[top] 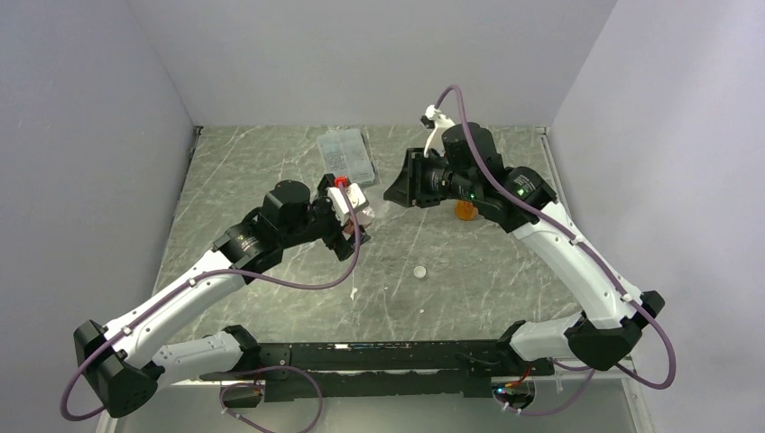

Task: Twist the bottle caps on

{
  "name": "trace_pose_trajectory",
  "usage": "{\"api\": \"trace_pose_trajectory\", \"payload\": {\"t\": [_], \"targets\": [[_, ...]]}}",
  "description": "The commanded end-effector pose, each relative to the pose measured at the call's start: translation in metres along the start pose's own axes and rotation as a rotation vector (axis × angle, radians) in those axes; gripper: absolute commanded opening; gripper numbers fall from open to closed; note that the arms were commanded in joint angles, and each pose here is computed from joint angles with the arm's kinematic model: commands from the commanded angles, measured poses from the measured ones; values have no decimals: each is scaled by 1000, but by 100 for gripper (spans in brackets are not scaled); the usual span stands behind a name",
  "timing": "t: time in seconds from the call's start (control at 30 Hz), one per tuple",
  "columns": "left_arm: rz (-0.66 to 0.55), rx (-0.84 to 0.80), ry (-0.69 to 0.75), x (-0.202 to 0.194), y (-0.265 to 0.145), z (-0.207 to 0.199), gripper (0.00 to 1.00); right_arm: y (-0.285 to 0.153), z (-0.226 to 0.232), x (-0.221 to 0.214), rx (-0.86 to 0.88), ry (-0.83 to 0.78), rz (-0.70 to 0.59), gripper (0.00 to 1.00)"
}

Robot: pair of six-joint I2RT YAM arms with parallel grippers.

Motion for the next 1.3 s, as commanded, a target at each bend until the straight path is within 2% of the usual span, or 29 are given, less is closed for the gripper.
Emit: {"api": "trace_pose_trajectory", "payload": {"t": [0.0, 0.17, 0.33, 0.6, 0.87, 1.0, 1.27], "targets": [[21, 156, -90, 9, -5, 22, 99, -2, -30, 29, -213, -83, -114, 0], [75, 251, -127, 9, -11, 36, 99, 10, -69, 39, -433, -142, -120, 0], [93, 261, -153, 9, -12, 39, 99, 37, -110, 44, -570, -157, -93, 1], [106, 274, -174, 1, -17, 42, 99, 66, -155, 53, -638, -144, -67, 4], [105, 269, -198, -4, -18, 45, 99, 85, -170, 46, -655, -142, -18, 10], [114, 263, -205, -7, -17, 45, 100, 90, -175, 43, -669, -140, -2, 16], [121, 253, -214, -11, -14, 46, 99, 93, -176, 40, -669, -137, 11, 39]]}}
Point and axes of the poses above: each gripper's point midway between its finger pads, its own y axis out along the fingers, its own z axis along the line the jaws close on, x = y × z, the point moved 4 cm from there along -y, back along the fingers, and after that the axes turned 10 degrees about y, right-handed, at the moved point
